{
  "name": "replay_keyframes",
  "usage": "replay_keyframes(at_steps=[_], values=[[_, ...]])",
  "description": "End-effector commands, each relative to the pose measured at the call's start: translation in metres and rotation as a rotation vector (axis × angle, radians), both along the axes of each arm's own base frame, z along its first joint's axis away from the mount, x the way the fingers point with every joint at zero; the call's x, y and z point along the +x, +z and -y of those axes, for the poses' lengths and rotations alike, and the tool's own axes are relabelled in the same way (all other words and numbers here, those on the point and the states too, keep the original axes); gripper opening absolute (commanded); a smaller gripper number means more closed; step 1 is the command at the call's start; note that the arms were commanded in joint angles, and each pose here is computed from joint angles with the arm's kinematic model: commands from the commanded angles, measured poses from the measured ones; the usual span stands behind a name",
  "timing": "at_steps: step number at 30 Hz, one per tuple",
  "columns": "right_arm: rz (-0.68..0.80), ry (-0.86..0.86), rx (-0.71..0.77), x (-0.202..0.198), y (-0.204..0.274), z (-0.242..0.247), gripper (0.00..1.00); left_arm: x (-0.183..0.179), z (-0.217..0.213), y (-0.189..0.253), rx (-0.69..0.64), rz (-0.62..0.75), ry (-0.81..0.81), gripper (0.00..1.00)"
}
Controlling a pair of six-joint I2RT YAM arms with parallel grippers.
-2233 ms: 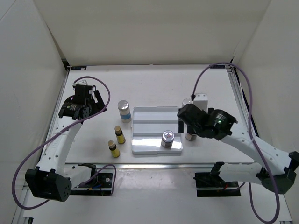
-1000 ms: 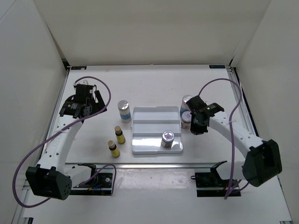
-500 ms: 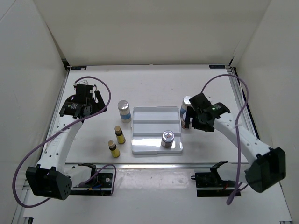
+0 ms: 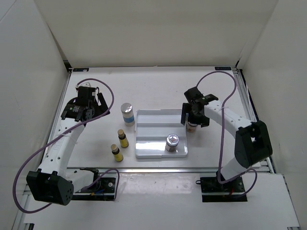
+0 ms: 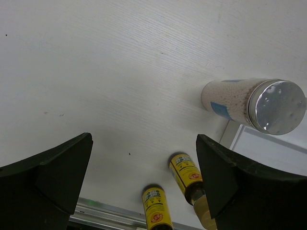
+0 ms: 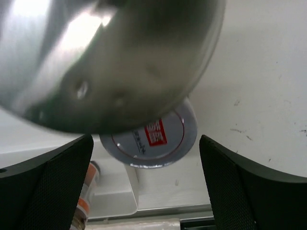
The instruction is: Organize the condiment bottles
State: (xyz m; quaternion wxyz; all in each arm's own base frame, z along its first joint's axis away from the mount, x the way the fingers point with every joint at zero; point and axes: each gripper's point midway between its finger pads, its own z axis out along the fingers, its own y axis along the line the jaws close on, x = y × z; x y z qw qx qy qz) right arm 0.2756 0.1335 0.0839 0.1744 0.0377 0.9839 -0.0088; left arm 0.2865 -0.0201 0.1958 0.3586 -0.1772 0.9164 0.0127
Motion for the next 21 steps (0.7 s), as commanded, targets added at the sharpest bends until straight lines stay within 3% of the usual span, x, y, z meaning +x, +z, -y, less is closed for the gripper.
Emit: replay_keyframes(at_steps=[1, 5, 12, 16, 17, 21], values=[[0.048, -0.015, 0.012, 0.025, 0.006, -0.002, 0.93, 0.006, 0.002, 0.021, -0.016, 0.065, -0.007, 1.00], [0.048, -0.019, -0.003, 0.031, -0.001, 0.000, 0.89, 0.006, 0.002, 0.021, -0.016, 0.065, -0.007, 1.00], [0.061, -0.032, -0.008, 0.035, -0.015, 0.004, 0.72, 0.007, 0.003, 0.018, -0.021, 0.055, -0.013, 1.00], [0.044, -0.050, -0.010, 0.029, -0.021, 0.006, 0.50, 0.007, 0.003, 0.018, -0.021, 0.055, -0.013, 1.00], [0.056, -0.050, -0.003, 0.030, -0.017, 0.006, 0.39, 0.007, 0.003, 0.018, -0.021, 0.055, -0.013, 1.00], [0.035, -0.083, -0.003, 0.012, -0.014, 0.013, 0.25, 0.007, 0.003, 0.018, -0.021, 0.055, -0.013, 1.00]])
